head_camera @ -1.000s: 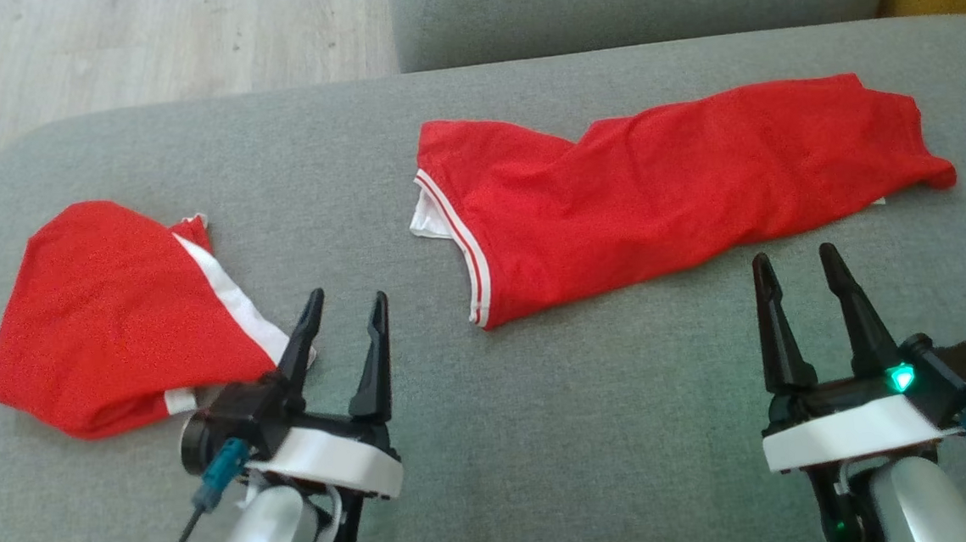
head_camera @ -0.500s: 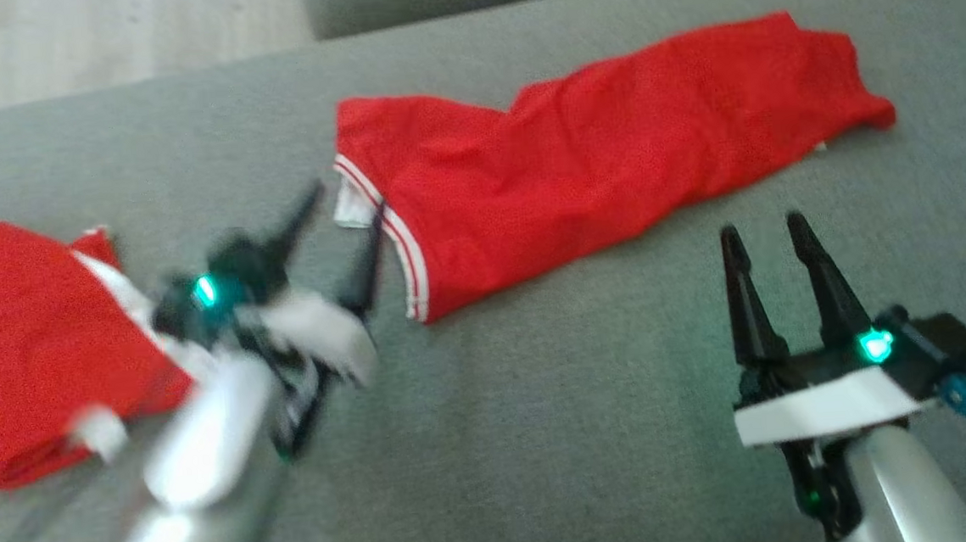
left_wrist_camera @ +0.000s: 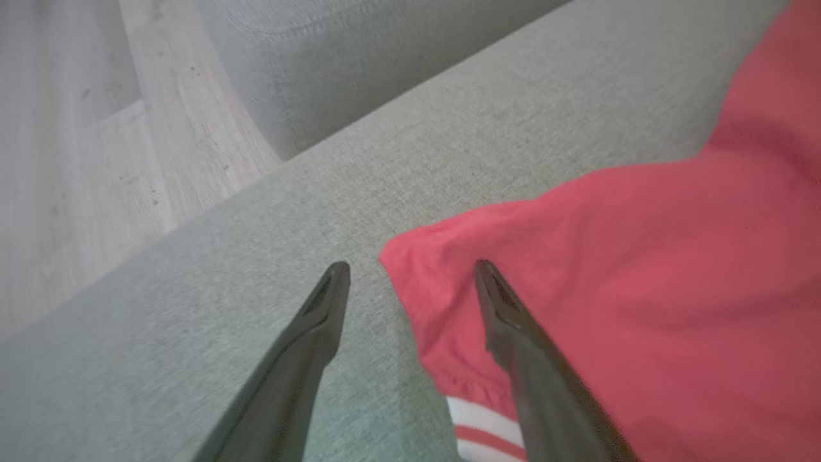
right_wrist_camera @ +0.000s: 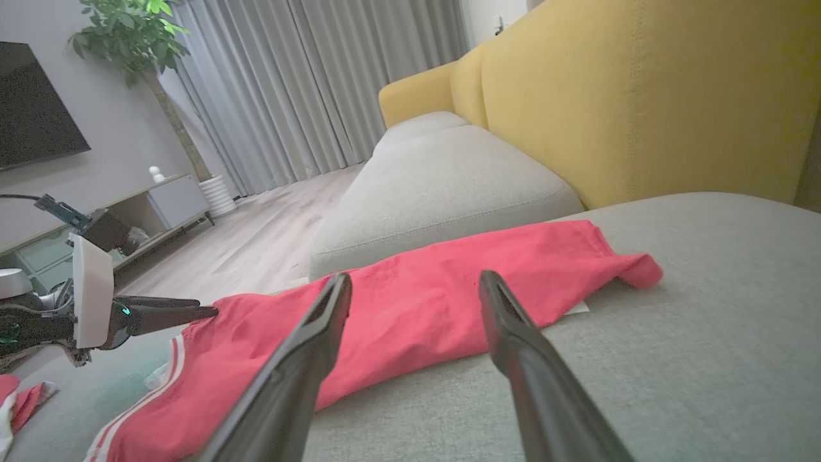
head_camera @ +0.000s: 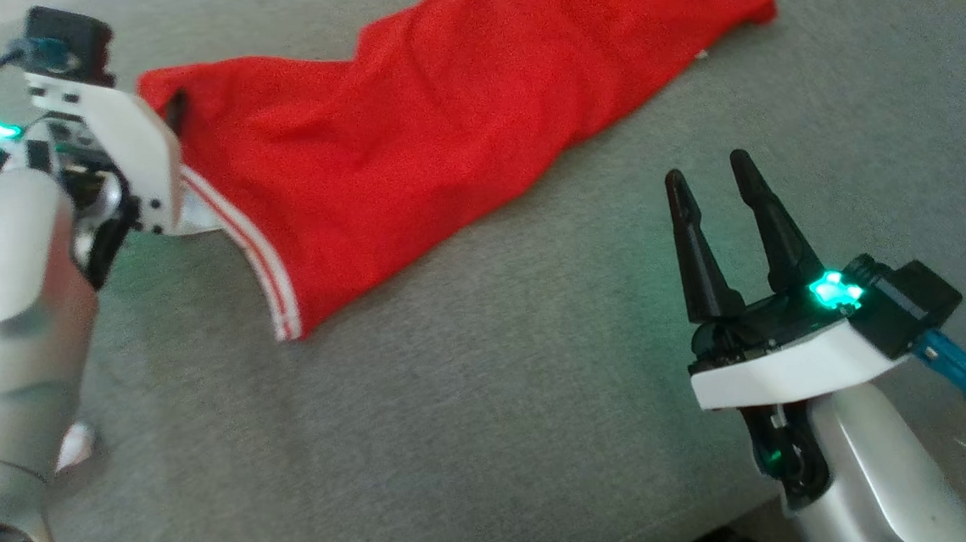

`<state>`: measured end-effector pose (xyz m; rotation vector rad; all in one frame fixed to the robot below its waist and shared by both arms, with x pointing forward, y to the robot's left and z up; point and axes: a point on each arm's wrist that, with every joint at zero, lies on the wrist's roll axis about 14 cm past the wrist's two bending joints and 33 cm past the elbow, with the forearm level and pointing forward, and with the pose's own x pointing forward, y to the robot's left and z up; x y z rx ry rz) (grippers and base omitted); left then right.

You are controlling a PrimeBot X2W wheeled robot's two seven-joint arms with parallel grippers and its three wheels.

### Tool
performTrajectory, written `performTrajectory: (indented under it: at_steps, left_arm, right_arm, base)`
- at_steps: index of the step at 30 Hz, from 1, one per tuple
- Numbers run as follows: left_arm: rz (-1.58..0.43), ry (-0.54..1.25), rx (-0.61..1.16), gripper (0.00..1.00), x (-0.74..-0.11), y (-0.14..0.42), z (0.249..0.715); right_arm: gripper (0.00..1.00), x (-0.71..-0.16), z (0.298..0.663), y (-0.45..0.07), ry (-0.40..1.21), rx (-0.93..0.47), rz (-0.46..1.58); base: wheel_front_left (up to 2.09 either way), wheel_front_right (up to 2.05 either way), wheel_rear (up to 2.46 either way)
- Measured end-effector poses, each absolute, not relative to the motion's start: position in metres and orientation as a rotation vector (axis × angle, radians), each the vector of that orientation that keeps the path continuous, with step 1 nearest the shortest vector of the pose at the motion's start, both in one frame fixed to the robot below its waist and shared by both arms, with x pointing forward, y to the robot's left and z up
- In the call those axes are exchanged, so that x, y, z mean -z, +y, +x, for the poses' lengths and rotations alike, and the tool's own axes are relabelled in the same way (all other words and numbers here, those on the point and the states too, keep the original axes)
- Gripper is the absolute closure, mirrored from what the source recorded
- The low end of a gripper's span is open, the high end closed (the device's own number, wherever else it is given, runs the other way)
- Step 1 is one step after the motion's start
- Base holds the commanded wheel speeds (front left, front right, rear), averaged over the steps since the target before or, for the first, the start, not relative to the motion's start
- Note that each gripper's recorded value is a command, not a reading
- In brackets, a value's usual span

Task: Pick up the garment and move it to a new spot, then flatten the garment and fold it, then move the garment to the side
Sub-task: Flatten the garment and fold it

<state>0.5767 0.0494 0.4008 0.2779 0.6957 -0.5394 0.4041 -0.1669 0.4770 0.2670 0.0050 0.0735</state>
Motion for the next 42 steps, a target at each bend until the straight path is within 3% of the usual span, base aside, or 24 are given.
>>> performTrajectory:
  at_steps: [12,13,19,23,28,31,42]
  left_arm:
    - [0.241,0.888,0.663,0.00,-0.365,0.013,0.565]
    - [0.240,0.895,0.669,1.00,-0.366,0.013,0.563]
    - [0.207,0.742,0.657,1.00,-0.384,0.012,0.576]
    - [0.147,0.479,0.634,1.00,-0.428,0.002,0.599]
    - [0.038,0.054,0.691,1.00,-0.532,-0.034,0.615]
    - [0.013,-0.141,0.736,1.00,-0.588,-0.051,0.607]
    - [0.198,-0.465,0.944,1.00,-0.666,-0.082,0.540]
  right_arm:
    - [0.00,-0.470,0.396,-0.189,0.029,-0.003,0.255]
    - [0.00,-0.470,0.396,-0.189,0.028,-0.002,0.255]
    - [0.00,-0.474,0.397,-0.191,0.016,0.003,0.255]
    - [0.00,-0.478,0.397,-0.188,0.004,-0.007,0.258]
    - [0.00,-0.485,0.396,-0.187,-0.016,-0.015,0.261]
    - [0.00,-0.491,0.395,-0.186,-0.032,-0.020,0.260]
    - [0.00,-0.498,0.402,-0.182,-0.059,-0.039,0.264]
  base:
    - [0.00,0.00,0.00]
    - [0.00,0.00,0.00]
    - [0.00,0.00,0.00]
    - [0.00,0.00,0.00]
    - [0.00,0.00,0.00]
    - [0.00,0.00,0.00]
    - [0.00,0.00,0.00]
